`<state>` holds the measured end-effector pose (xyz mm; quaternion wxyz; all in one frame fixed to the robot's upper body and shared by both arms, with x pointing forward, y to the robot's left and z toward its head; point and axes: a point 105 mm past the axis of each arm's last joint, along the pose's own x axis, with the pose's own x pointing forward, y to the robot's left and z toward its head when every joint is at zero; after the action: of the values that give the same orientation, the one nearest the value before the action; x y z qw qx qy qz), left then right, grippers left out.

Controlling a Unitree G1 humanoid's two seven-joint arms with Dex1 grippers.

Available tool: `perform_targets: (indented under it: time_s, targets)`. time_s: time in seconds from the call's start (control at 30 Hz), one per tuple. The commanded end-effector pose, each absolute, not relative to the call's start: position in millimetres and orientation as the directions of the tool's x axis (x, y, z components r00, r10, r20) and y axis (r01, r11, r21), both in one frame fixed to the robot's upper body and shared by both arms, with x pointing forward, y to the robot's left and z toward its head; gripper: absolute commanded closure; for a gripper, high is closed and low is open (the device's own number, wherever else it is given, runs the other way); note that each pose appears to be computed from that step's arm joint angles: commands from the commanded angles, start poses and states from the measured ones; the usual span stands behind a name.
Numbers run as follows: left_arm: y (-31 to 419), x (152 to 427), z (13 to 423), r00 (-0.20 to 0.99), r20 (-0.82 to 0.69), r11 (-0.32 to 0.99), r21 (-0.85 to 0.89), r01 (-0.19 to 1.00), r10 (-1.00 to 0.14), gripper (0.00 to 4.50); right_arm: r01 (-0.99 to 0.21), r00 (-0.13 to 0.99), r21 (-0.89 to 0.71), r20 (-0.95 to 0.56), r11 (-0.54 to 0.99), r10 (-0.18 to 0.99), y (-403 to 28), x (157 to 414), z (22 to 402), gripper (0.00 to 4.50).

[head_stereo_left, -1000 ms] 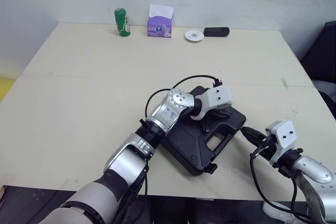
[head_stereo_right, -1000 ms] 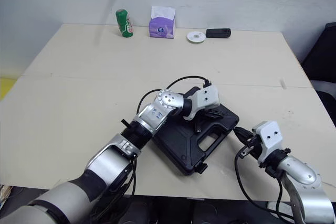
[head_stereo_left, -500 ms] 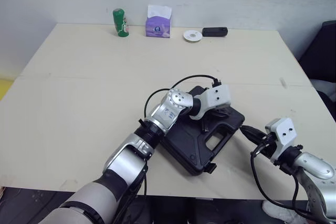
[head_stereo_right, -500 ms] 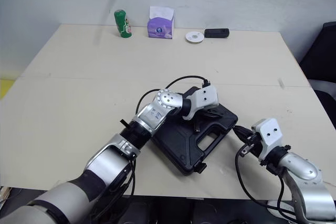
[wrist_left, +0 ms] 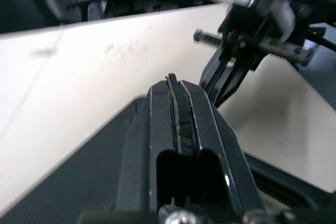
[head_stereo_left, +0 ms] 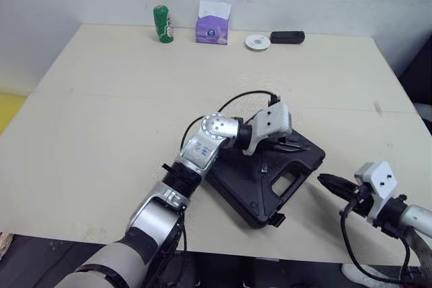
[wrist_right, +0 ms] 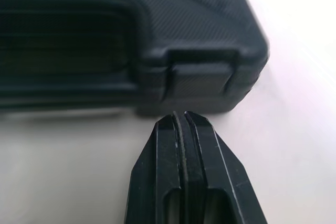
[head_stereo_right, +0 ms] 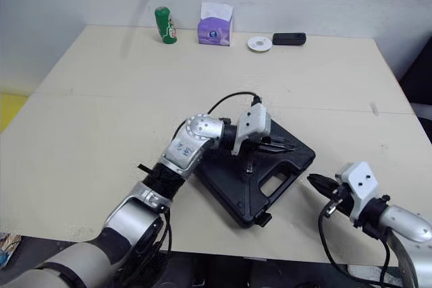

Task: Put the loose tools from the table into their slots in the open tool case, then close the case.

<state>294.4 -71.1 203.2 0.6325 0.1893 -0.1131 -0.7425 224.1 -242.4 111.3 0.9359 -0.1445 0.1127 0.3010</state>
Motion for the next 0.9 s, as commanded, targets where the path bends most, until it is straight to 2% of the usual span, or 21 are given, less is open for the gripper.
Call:
perform_targets:
  time_s: [0.03,0.17,0.3,0.47,0.67,0.9]
  targets:
    - [-59.6,272.9,212.0,-0.200,-0.143,-0.244,0.452,0.858,-0.969,4.50,-0.619,0.785,-0.246,-0.230,0.746,0.575,-232.6,211.9,122.6,4.43]
    - [-44.4,265.4,200.3,-0.185,-0.193,-0.257,0.470,0.845,-0.963,4.50,-0.613,0.790,-0.269,-0.208,0.742,0.577,-226.9,203.5,113.5,4.43]
    - [-30.0,258.5,186.7,-0.171,-0.217,-0.249,0.417,0.874,-0.961,4.50,-0.630,0.777,-0.240,-0.221,0.739,0.590,-219.2,191.6,98.4,4.43]
    - [-19.4,243.9,171.7,-0.178,-0.265,-0.274,0.385,0.881,-0.947,4.50,-0.708,0.702,-0.177,-0.284,0.684,0.653,-203.5,170.4,80.7,4.43]
    - [-7.4,244.4,142.2,-0.134,-0.361,-0.263,0.337,0.904,-0.923,4.50,-0.772,0.623,-0.100,-0.318,0.628,0.715,-189.9,155.0,68.5,4.43]
    - [-1.8,246.1,109.8,-0.098,-0.463,-0.239,0.257,0.936,-0.881,4.50,-0.773,0.621,-0.100,-0.323,0.626,0.714,-188.7,157.3,64.6,4.43]
